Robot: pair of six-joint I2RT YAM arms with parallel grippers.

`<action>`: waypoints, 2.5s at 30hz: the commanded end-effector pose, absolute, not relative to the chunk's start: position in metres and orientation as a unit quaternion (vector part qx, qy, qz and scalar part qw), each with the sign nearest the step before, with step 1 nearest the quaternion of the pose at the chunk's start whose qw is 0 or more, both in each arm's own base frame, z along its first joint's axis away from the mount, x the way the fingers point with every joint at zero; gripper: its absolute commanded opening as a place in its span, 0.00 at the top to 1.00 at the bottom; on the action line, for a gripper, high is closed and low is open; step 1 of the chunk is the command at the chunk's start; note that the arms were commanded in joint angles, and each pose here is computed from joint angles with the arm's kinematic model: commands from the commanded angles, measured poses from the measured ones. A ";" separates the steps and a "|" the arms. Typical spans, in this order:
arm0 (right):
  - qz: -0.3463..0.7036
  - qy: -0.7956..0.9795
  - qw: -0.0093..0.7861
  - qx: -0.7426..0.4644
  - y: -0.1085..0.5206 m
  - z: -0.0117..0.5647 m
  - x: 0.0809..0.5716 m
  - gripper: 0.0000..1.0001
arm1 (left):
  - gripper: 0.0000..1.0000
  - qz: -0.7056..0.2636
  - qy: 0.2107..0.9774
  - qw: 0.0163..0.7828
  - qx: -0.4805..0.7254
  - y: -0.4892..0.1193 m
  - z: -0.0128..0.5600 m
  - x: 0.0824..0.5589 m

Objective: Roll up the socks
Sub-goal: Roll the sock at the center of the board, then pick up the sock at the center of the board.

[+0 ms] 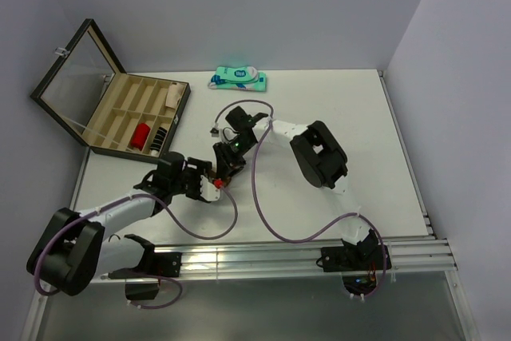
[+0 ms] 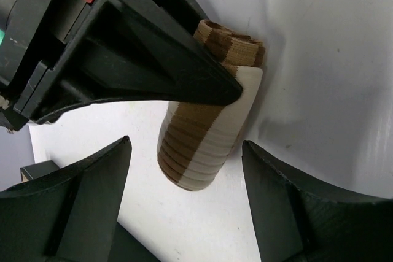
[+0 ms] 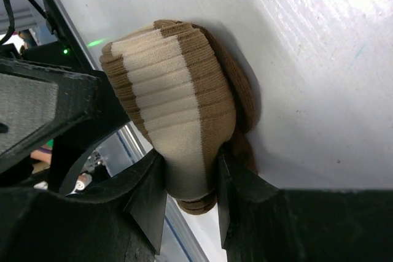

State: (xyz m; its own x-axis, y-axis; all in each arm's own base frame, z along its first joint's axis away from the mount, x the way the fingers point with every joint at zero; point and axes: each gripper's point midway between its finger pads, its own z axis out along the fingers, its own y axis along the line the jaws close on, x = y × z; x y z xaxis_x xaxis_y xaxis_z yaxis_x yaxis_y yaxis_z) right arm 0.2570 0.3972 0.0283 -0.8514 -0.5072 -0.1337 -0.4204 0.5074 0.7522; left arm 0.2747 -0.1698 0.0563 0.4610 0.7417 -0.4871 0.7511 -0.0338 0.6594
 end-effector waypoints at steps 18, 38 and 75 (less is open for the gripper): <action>-0.415 -0.874 0.157 0.199 0.369 -0.003 0.236 1.00 | 0.27 0.020 0.461 0.459 0.759 -0.198 0.033 0.260; -0.479 -0.842 0.149 0.198 0.379 0.033 0.233 0.84 | 0.82 0.024 0.479 0.484 0.732 -0.206 0.039 0.267; -0.400 -0.900 -0.146 0.091 0.306 0.116 0.322 0.43 | 1.00 -0.065 0.592 0.475 0.647 -0.216 0.083 0.283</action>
State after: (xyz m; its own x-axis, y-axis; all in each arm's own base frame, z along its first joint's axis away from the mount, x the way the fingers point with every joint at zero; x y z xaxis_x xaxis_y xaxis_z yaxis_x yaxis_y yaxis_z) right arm 0.3043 0.3067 0.0892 -0.9689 -0.1119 -0.2206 -0.2387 0.6562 0.7158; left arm 0.2718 -0.2095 0.0582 0.3136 0.7372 -0.5984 0.8331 0.0888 0.5460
